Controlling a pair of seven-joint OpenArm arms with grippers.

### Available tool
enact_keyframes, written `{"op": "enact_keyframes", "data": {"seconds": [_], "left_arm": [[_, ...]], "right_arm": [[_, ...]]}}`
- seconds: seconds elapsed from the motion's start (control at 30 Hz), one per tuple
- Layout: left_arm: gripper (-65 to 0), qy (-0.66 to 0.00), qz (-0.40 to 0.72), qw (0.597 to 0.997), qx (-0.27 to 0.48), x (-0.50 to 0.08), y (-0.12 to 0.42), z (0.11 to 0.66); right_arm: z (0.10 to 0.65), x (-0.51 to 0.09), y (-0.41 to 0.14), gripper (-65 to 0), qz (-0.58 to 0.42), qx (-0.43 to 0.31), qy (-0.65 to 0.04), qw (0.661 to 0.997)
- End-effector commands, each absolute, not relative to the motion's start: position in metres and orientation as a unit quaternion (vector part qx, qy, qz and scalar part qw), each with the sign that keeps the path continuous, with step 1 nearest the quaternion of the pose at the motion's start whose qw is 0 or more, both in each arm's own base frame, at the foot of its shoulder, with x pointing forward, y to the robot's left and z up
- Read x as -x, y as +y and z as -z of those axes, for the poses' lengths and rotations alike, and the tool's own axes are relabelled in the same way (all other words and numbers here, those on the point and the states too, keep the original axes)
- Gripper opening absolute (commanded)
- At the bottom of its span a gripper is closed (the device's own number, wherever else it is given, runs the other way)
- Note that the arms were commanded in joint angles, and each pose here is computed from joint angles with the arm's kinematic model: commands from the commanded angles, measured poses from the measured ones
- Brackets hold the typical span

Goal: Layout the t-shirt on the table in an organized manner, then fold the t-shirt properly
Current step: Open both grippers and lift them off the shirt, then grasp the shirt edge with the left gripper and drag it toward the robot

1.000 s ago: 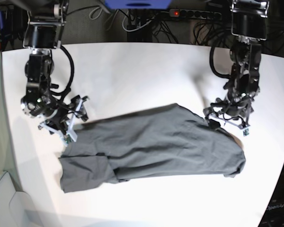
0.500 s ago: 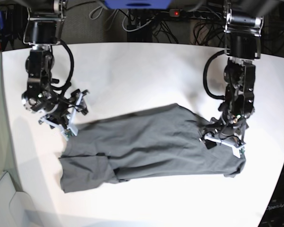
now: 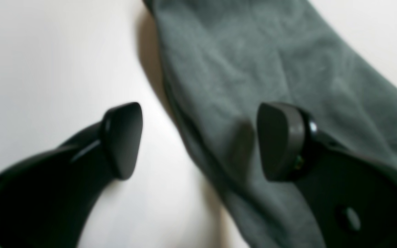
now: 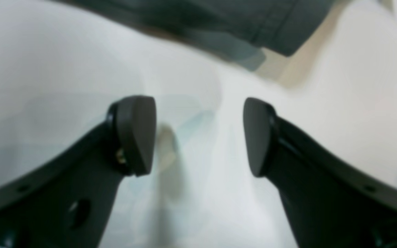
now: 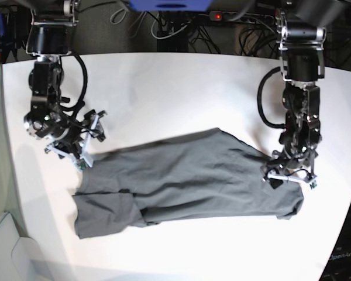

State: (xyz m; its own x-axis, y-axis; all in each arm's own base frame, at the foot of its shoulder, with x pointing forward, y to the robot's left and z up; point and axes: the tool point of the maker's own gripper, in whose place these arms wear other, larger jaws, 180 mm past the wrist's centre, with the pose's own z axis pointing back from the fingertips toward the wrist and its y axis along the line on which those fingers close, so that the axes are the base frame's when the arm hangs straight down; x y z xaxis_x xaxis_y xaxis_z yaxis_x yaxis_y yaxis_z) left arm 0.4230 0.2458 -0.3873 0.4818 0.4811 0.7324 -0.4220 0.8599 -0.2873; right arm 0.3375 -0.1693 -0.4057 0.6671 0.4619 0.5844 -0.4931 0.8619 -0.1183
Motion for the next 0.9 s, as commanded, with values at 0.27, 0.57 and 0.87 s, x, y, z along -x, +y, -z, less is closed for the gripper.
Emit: {"op": "enact_keyframes", "data": {"seconds": [0.27, 0.57, 0.87], "left_arm": [[-14.7, -0.467, -0.262, 0.844, 0.043, -0.451, 0.245, 0.362], [-21.1, -0.471, -0.273, 0.838, 0.041, -0.458, 0.241, 0.370], [-63.8, -0.481, -0.275, 0.831, 0.049, -0.465, 0.239, 0.360]], "right_arm": [[0.389, -0.351, -0.172, -24.7, -0.261, -0.018, -0.340, 0.903], [0.388, -0.351, -0.180, -24.7, -0.263, -0.010, -0.338, 0.904], [0.387, -0.351, -0.182, -24.8, -0.261, -0.008, -0.338, 0.904]]}}
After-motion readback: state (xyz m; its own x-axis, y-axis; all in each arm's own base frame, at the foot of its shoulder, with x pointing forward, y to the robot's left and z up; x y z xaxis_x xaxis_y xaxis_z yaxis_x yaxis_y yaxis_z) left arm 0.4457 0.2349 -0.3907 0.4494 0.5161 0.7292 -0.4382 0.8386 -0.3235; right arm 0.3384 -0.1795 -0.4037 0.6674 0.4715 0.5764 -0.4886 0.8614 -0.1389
